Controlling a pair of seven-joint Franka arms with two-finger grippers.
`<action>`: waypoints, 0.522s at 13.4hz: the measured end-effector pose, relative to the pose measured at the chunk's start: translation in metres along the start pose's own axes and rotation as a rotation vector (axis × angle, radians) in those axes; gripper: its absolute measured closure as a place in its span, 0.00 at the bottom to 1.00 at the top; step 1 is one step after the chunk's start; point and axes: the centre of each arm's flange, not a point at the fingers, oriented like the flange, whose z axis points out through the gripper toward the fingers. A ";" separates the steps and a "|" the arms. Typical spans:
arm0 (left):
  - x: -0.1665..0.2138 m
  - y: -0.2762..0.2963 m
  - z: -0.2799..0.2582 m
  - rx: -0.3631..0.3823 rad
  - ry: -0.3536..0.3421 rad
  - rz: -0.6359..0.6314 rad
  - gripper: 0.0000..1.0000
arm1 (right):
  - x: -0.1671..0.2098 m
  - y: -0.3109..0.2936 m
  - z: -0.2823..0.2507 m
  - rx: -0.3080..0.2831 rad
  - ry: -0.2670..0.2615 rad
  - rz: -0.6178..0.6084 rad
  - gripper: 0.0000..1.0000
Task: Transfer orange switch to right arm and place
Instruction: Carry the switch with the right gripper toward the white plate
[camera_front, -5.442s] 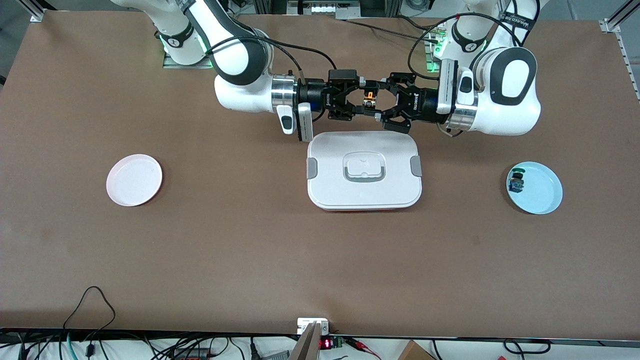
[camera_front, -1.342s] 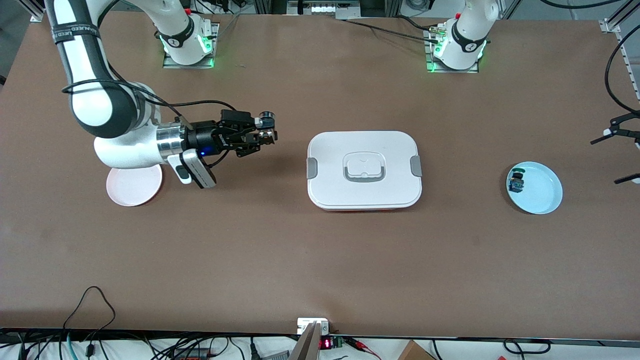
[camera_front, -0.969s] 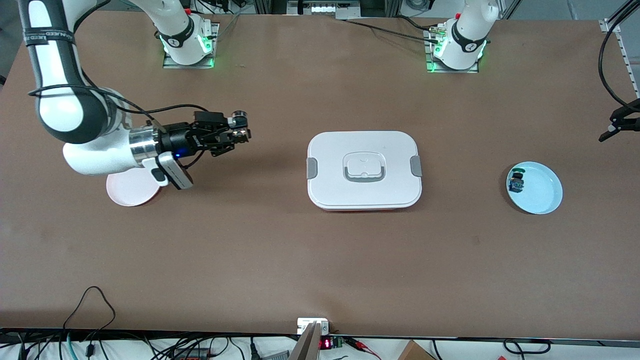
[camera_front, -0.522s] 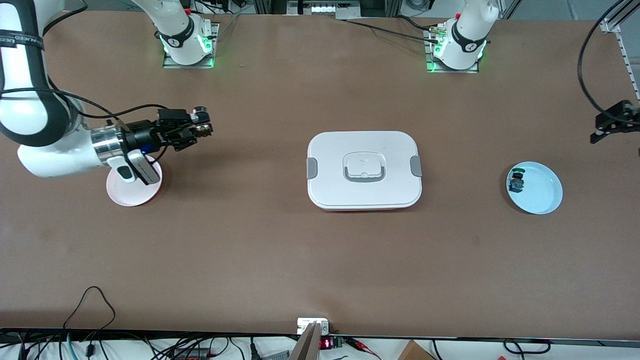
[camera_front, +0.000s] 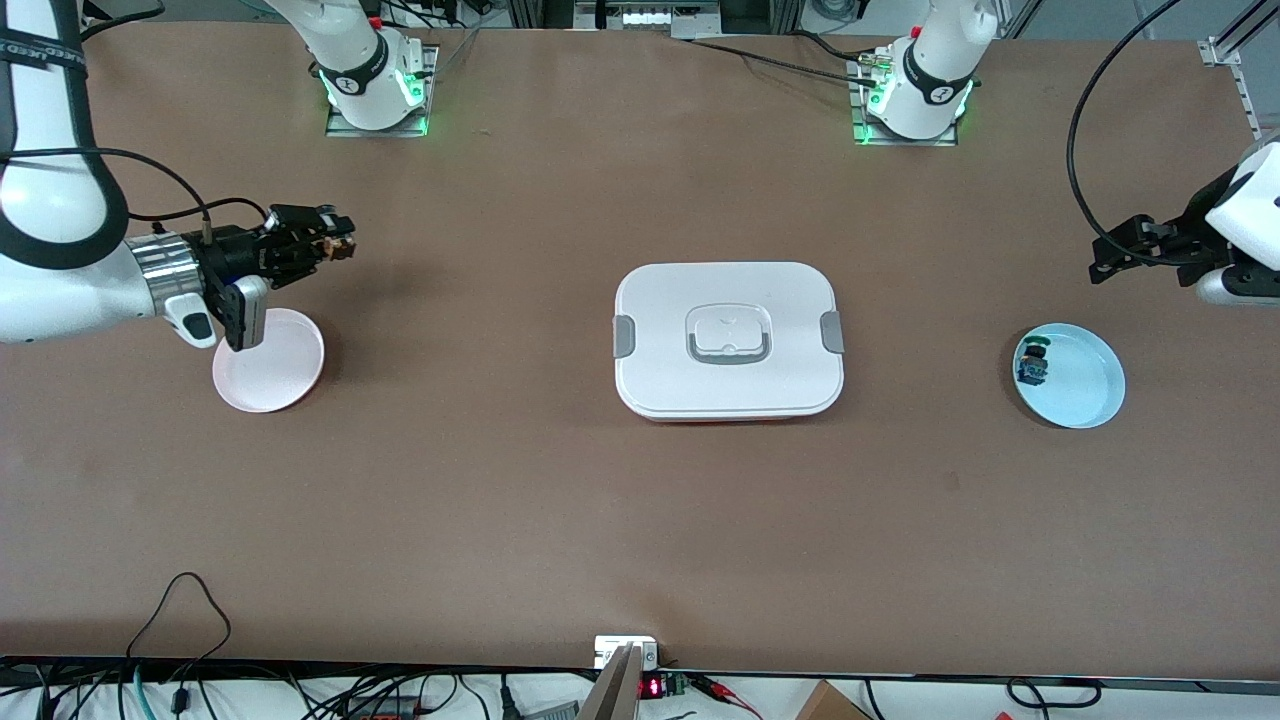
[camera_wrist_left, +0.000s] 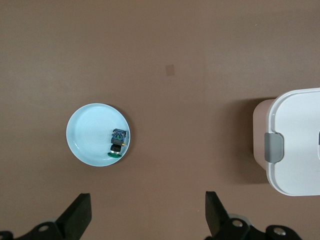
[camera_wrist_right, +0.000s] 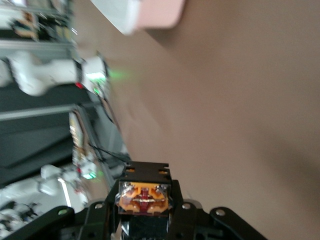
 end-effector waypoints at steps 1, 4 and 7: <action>-0.001 0.000 -0.002 0.000 0.004 0.000 0.00 | -0.009 0.010 -0.003 -0.079 -0.058 0.009 0.60; -0.003 -0.001 -0.006 0.000 0.008 -0.002 0.00 | -0.023 0.040 -0.023 -0.334 -0.165 -0.048 0.60; -0.004 -0.001 -0.005 -0.001 -0.004 -0.003 0.00 | -0.022 0.059 -0.038 -0.498 -0.229 -0.217 0.60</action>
